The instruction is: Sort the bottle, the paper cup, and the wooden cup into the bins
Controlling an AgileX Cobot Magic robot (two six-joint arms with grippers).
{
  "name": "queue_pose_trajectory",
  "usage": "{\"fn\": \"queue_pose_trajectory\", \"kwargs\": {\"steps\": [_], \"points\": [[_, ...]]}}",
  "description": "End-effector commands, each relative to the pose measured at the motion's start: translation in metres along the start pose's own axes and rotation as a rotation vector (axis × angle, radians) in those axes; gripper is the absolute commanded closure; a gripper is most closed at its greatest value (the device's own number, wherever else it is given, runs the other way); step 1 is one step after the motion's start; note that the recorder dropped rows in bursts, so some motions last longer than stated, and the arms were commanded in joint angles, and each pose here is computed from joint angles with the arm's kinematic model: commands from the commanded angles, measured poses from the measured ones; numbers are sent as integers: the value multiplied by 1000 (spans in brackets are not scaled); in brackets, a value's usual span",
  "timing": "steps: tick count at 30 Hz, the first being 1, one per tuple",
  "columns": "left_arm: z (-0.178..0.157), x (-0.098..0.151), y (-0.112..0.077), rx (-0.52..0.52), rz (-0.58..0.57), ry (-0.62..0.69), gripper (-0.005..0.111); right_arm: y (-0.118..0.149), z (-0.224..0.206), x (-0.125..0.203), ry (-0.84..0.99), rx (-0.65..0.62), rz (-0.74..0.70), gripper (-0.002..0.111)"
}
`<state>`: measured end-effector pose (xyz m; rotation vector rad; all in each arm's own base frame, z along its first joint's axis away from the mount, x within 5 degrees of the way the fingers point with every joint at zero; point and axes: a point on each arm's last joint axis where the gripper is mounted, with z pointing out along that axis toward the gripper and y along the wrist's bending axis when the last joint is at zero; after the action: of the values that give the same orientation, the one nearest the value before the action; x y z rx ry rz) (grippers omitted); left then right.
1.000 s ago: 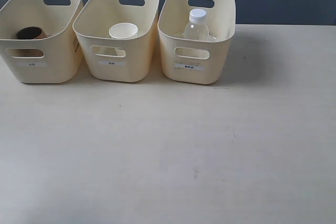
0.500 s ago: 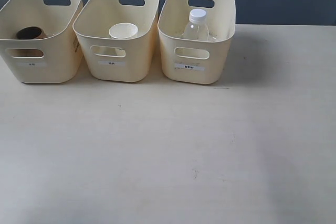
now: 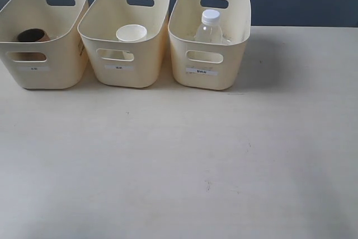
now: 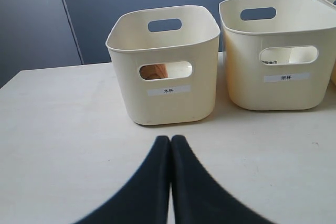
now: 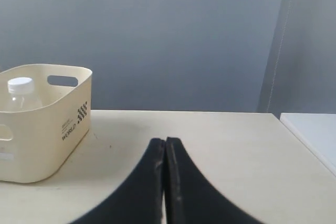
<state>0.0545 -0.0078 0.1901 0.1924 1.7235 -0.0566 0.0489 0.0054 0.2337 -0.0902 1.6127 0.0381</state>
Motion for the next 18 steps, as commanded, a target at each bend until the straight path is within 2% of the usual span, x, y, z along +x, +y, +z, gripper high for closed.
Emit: {"fn": "queue_pose_trajectory", "kwargs": {"steps": [1,4,6,18], "points": [[0,-2,0,2,-1,-12,107,-3,4,12,-17,37,-10,109],[0,-2,0,2,-1,-12,107,-3,8,25,-70,43,-10,109],[0,-2,0,2,-1,-12,107,-3,8,22,-113,44,-9,109],[0,-2,0,2,-1,-12,107,-3,8,25,-73,48,-44,109]]}}
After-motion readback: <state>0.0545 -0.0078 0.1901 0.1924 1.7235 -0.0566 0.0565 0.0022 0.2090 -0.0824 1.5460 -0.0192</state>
